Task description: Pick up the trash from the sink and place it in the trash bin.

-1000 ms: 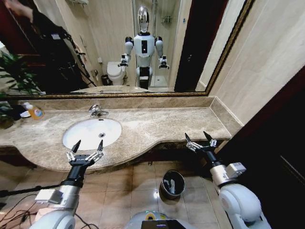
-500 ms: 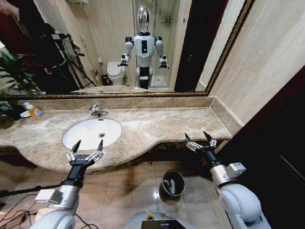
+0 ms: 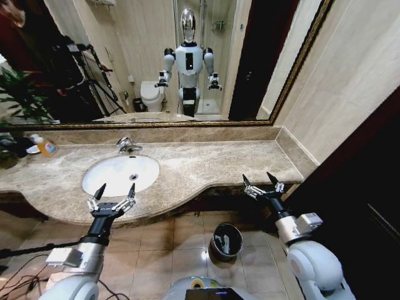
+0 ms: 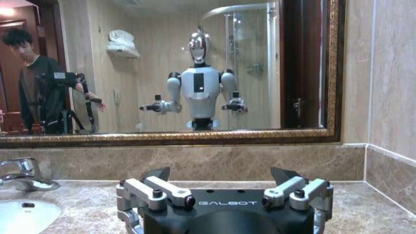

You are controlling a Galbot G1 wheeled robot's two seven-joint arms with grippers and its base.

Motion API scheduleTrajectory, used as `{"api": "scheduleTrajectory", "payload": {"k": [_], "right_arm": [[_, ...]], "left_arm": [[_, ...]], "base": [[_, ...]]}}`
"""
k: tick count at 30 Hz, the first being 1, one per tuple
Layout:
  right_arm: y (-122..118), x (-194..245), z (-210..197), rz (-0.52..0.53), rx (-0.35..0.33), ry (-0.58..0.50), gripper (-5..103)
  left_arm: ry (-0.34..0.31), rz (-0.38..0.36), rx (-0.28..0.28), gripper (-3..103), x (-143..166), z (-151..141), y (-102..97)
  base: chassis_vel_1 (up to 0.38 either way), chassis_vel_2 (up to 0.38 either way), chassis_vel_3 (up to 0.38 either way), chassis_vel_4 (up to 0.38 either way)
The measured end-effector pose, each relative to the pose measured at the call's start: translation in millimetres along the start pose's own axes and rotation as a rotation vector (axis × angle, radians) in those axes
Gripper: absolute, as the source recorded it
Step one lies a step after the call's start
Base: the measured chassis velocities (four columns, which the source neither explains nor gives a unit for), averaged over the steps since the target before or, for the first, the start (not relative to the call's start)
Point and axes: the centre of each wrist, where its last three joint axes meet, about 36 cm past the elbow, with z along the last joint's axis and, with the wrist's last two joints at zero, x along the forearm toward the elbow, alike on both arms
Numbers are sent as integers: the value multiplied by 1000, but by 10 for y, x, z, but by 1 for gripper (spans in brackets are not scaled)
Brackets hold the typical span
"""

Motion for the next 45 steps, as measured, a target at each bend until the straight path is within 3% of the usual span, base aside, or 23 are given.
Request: {"api": "scheduleTrajectory", "payload": {"k": [45], "right_arm": [[0, 0, 0, 0, 0, 0, 100]], "left_arm": [[0, 0, 0, 100, 0, 0, 0]], "base": [[0, 0, 0, 0]]}}
